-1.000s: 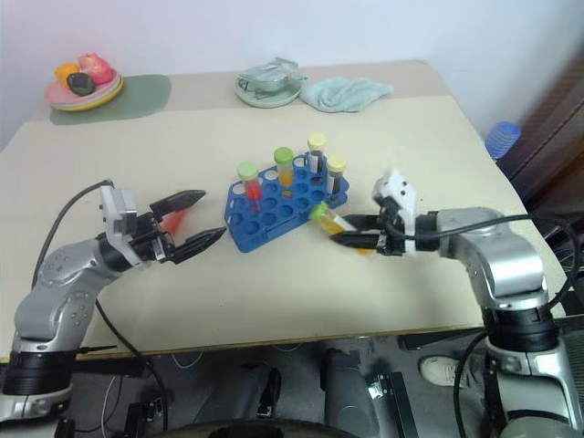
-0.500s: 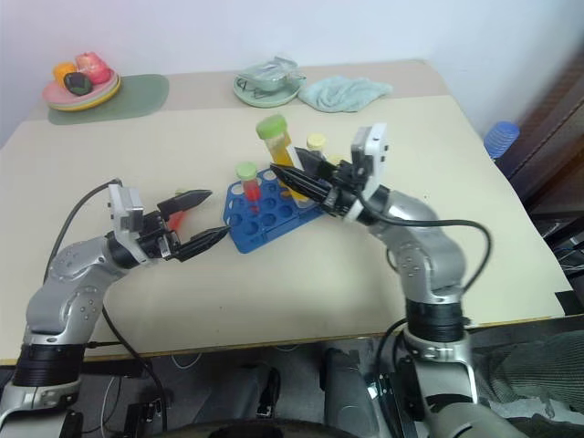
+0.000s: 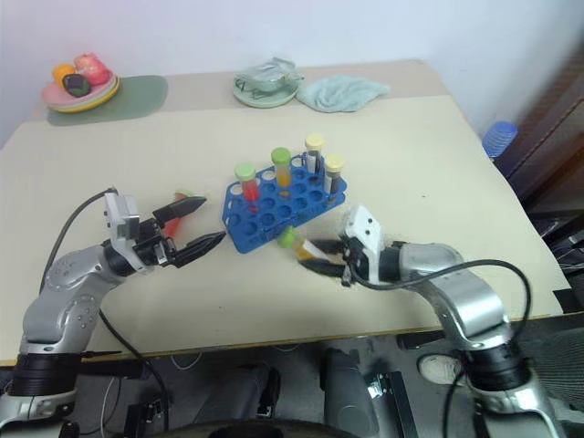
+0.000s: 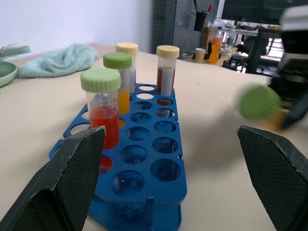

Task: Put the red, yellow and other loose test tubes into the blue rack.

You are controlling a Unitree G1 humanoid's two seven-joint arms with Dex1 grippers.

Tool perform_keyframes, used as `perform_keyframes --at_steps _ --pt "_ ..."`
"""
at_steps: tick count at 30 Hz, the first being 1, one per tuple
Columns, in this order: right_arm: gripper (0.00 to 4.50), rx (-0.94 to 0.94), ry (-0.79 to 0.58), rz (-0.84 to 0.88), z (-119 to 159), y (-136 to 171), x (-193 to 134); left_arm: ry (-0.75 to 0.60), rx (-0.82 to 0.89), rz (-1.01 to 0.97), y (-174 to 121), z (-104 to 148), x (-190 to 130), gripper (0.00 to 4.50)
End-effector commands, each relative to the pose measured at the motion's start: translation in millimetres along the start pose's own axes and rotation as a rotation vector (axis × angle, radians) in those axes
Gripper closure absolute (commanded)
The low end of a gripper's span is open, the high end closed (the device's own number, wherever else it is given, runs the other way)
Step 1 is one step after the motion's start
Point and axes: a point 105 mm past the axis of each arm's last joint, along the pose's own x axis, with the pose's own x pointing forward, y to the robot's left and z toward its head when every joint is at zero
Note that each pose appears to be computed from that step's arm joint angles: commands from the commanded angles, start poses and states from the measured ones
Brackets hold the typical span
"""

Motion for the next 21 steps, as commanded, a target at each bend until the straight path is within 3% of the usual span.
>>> perform_keyframes --at_steps 1,5,8,12,21 --pt "3.19 0.01 0.108 0.022 -5 -5 -15 -0.025 0.043 -0.019 -2 10 2 0.0" --pt "3.19 0.009 0.236 0.039 -18 -14 -23 -0.022 0.047 -0.031 -3 10 4 0.0" --pt "2.13 0.016 0.279 0.047 -24 -19 -24 -0.02 0.049 -0.034 -3 10 4 0.0" --pt "0.15 0.003 0.282 0.029 -22 -26 -25 -0.007 0.04 -0.065 -7 11 -1 0.0" --pt "0.06 -0.067 0.238 -0.062 -3 -35 -32 0.056 -0.074 -0.39 -39 20 -36 0.0"
